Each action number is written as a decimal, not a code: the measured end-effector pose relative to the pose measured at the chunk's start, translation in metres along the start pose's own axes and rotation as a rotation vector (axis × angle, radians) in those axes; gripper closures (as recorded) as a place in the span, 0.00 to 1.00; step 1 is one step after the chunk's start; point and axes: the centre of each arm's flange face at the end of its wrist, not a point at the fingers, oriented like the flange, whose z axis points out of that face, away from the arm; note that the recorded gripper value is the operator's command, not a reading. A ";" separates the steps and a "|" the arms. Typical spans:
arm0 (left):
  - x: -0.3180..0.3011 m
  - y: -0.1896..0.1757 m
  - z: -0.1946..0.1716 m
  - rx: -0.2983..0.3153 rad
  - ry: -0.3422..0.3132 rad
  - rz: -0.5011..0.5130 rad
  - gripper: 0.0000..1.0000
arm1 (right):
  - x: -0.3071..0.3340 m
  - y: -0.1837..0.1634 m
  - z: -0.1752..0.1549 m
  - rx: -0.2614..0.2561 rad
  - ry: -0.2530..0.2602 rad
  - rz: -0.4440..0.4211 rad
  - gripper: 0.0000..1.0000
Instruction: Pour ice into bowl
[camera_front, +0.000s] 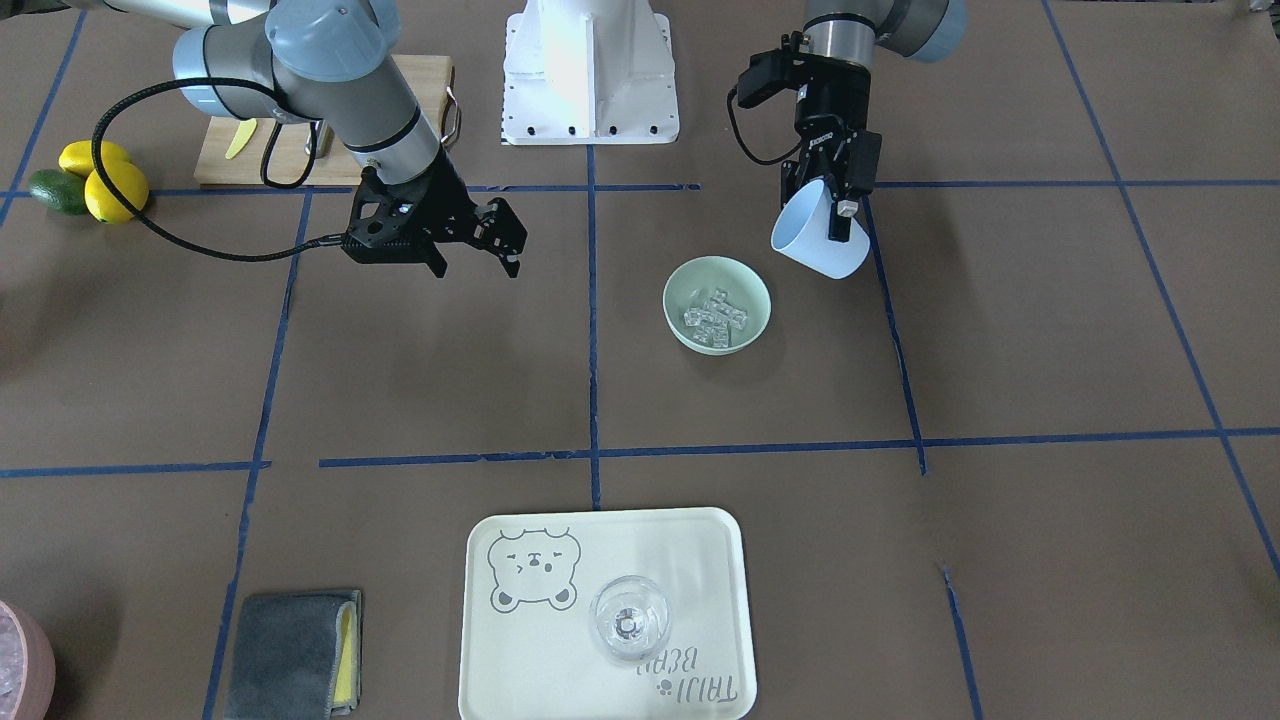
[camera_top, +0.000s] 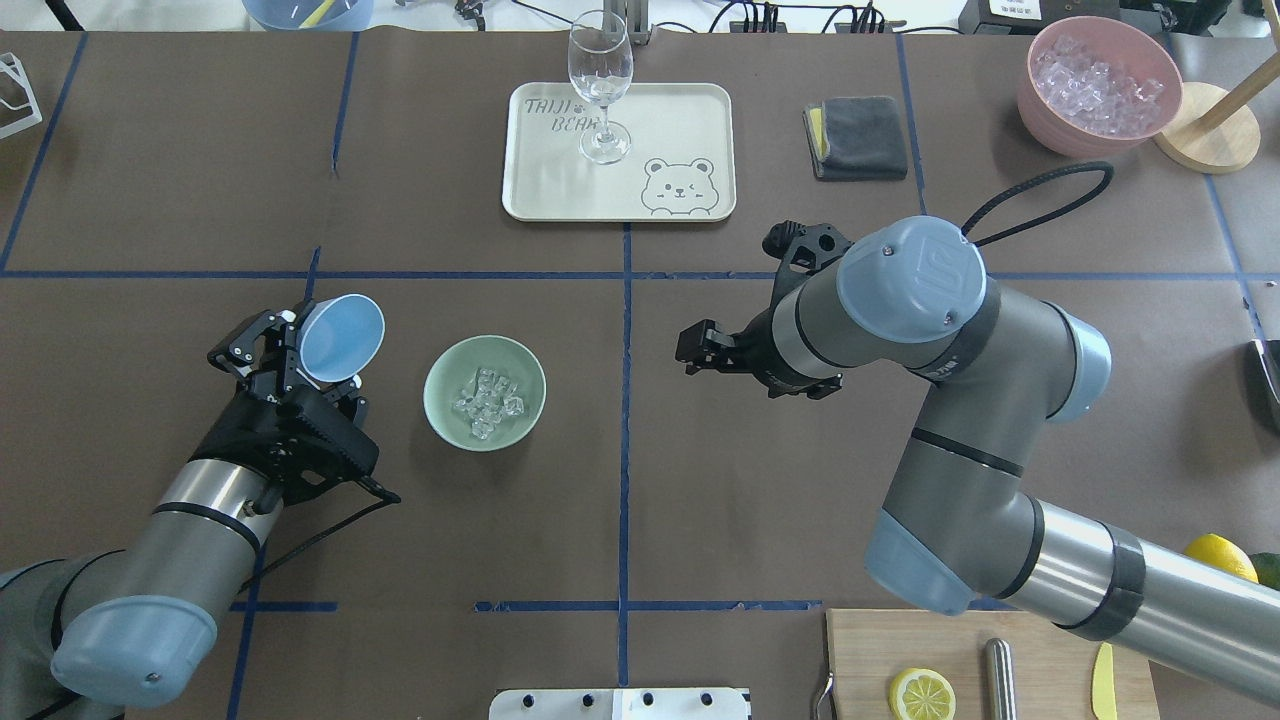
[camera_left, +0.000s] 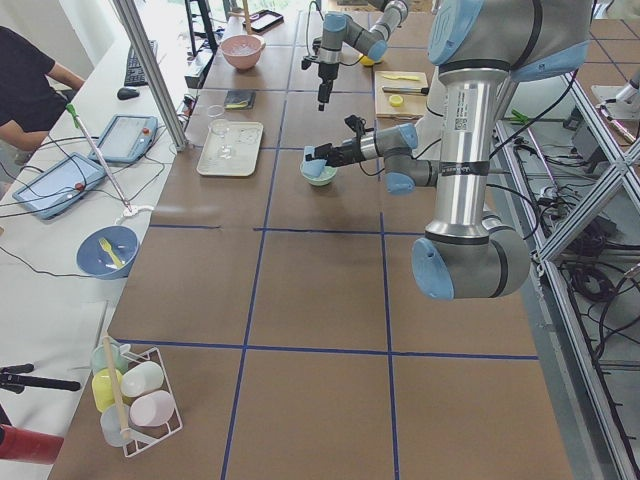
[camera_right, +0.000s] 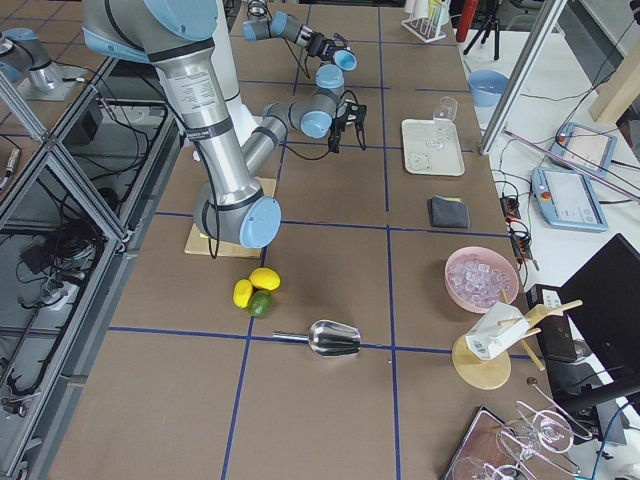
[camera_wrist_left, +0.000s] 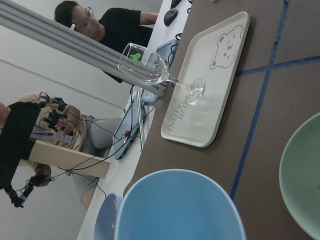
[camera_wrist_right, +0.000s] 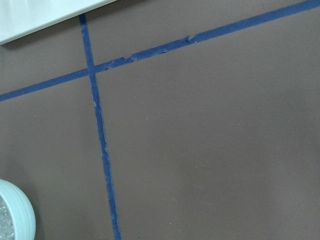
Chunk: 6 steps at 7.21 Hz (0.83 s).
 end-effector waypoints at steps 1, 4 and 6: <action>-0.011 0.025 0.003 -0.017 0.004 -0.074 1.00 | -0.014 0.000 0.004 -0.002 -0.006 0.006 0.00; -0.057 0.126 0.000 0.027 0.050 -0.345 1.00 | -0.041 0.009 0.012 0.016 -0.020 0.011 0.00; -0.074 0.174 0.005 0.000 0.051 -0.507 1.00 | -0.062 0.022 0.025 0.034 -0.021 0.018 0.00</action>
